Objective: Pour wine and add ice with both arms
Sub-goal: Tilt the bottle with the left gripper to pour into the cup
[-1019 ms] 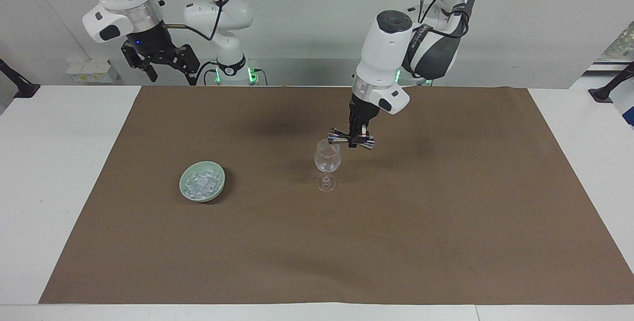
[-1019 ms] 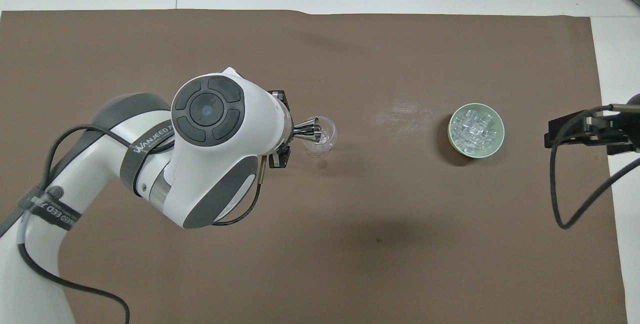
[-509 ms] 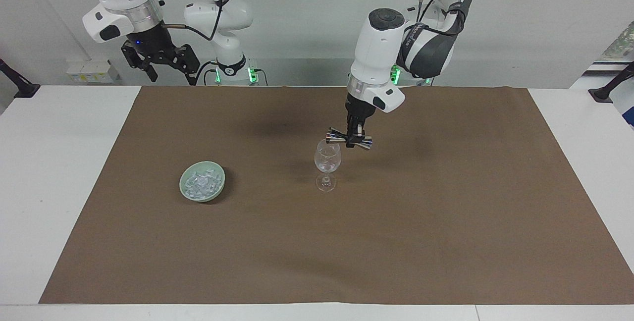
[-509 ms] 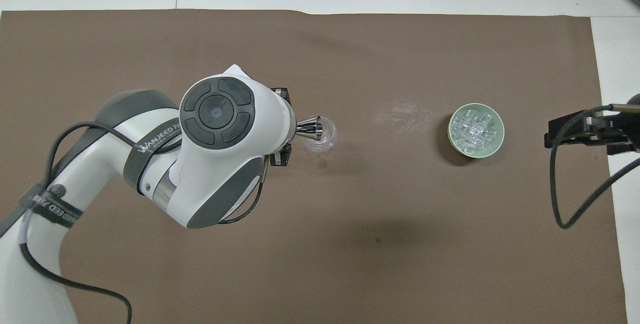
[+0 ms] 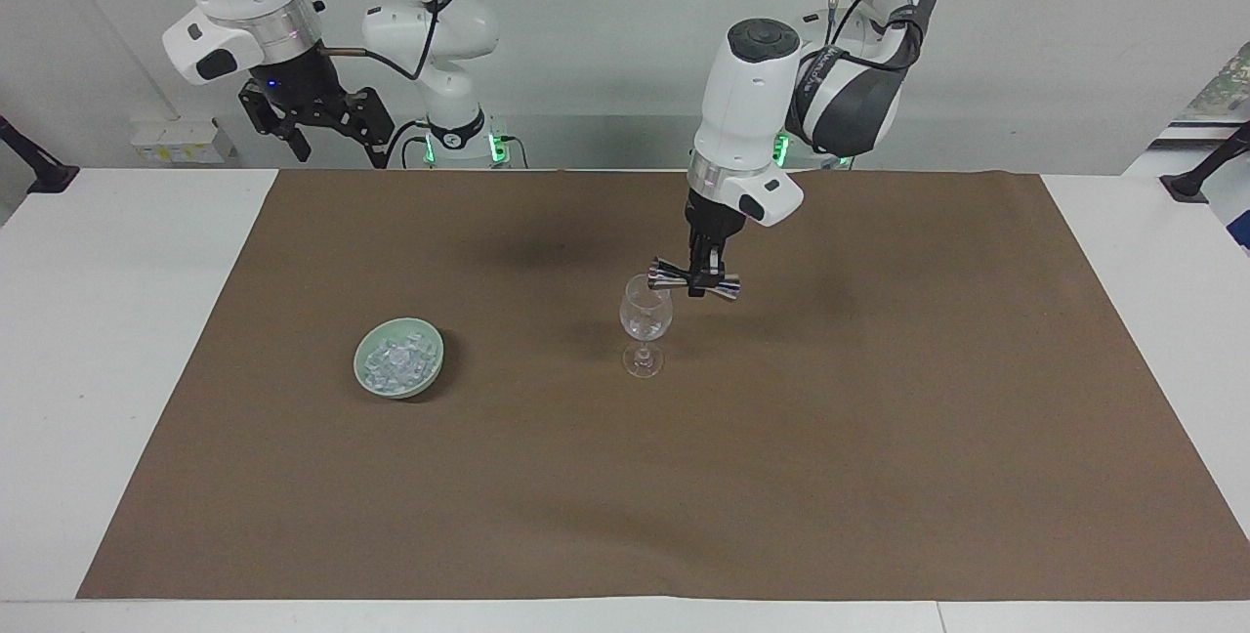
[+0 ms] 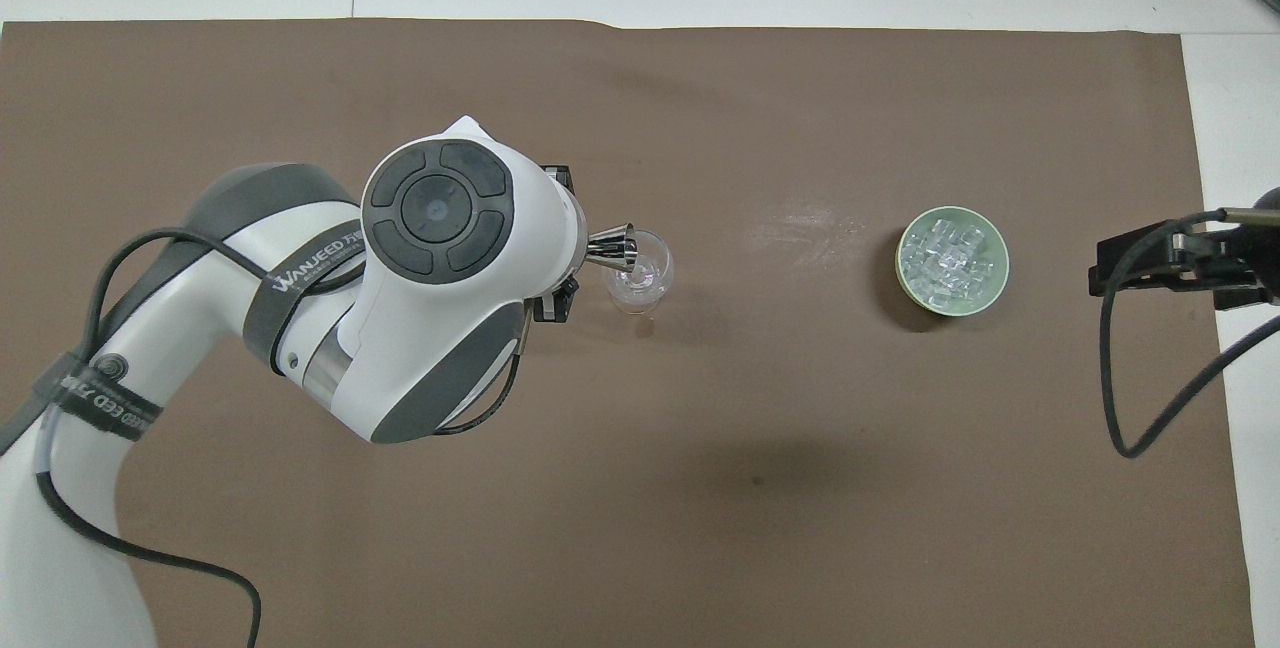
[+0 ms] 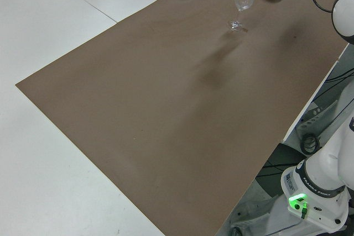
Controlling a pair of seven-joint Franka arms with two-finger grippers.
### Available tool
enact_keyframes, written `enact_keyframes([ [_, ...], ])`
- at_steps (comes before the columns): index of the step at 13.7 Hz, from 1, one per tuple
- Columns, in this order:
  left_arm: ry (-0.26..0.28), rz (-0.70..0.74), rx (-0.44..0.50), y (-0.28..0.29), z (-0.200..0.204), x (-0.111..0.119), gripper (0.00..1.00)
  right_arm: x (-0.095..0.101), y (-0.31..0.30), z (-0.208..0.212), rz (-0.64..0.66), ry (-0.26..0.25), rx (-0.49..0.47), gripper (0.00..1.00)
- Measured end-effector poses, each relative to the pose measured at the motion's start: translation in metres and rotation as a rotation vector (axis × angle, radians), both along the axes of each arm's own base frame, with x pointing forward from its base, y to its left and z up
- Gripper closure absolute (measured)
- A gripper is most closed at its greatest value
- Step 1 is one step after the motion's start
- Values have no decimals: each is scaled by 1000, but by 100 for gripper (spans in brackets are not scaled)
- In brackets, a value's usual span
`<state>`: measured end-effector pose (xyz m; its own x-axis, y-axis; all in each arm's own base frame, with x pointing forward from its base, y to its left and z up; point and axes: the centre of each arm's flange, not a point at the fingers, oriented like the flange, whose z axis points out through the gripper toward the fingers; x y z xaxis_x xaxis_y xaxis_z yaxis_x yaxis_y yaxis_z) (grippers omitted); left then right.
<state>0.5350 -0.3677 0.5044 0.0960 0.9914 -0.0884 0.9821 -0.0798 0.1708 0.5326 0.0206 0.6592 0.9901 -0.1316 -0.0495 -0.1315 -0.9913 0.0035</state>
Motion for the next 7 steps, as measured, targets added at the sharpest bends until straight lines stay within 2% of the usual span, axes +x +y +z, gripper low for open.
enact_keyframes([
  [7, -2, -19, 27, -4, -1, -4, 78, 0, 0, 0, 0, 0, 0, 0],
])
